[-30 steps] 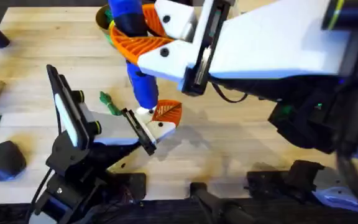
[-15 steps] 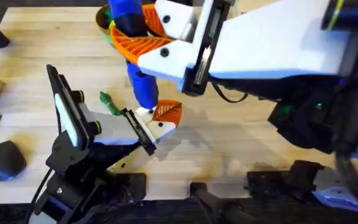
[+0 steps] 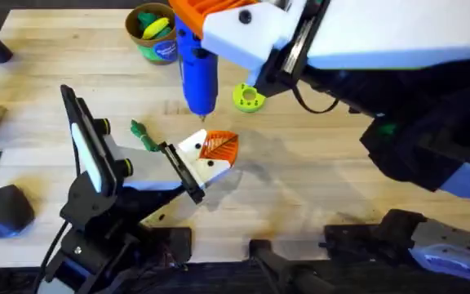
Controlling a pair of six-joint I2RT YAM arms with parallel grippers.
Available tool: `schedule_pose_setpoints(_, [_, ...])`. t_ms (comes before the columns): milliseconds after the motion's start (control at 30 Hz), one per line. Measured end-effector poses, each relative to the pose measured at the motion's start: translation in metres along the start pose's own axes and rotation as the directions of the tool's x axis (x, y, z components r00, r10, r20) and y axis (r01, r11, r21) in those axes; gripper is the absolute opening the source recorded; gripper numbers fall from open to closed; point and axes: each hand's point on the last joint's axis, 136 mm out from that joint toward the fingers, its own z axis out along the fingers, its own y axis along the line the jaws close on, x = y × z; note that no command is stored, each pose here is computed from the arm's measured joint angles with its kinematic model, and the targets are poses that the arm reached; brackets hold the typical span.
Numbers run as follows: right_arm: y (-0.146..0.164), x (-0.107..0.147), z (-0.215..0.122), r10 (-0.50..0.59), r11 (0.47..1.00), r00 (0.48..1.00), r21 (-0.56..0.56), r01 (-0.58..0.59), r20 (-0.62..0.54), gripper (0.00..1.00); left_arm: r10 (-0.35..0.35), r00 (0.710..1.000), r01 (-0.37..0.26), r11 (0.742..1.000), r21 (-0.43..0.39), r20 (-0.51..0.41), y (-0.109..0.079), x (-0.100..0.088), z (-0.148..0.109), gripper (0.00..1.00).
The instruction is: Pick up the gripper from the table and insert it into the empty holder that is missing its gripper. Then pick up a screw, insert it into the mounting hole, and use the screwdriver to tighten it. Finally, clean up the table by picking up the vegetable and placing it into the bucket.
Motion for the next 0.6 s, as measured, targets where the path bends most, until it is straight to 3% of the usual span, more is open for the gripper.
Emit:
schedule_pose_setpoints(167, [-0.013, 0.026, -0.006, -0.015, 0.999, 0.995, 0.026, 0.018, -0.102, 0.004, 0.000, 1.000, 0.000, 1.000, 0.000, 0.000, 0.000, 0.000, 0.000, 0.004])
schedule_pose_setpoints(333, [-0.052, 0.084, -0.030, -0.127, 0.977, 0.925, 0.114, 0.178, -0.359, 0.004, 0.000, 1.000, 0.000, 1.000, 0.000, 0.000, 0.000, 0.000, 0.000, 0.004])
schedule_pose_setpoints(433, [-0.076, 0.124, -0.059, -0.222, 0.938, 0.800, 0.101, 0.331, -0.558, 0.004, 0.000, 1.000, 0.000, 1.000, 0.000, 0.000, 0.000, 0.000, 0.000, 0.004])
schedule_pose_setpoints(600, [-0.095, 0.189, -0.120, -0.376, 0.863, 0.451, -0.129, 0.489, -0.809, 0.004, 0.000, 1.000, 0.000, 1.000, 0.000, 0.000, 0.000, 0.000, 0.000, 0.004])
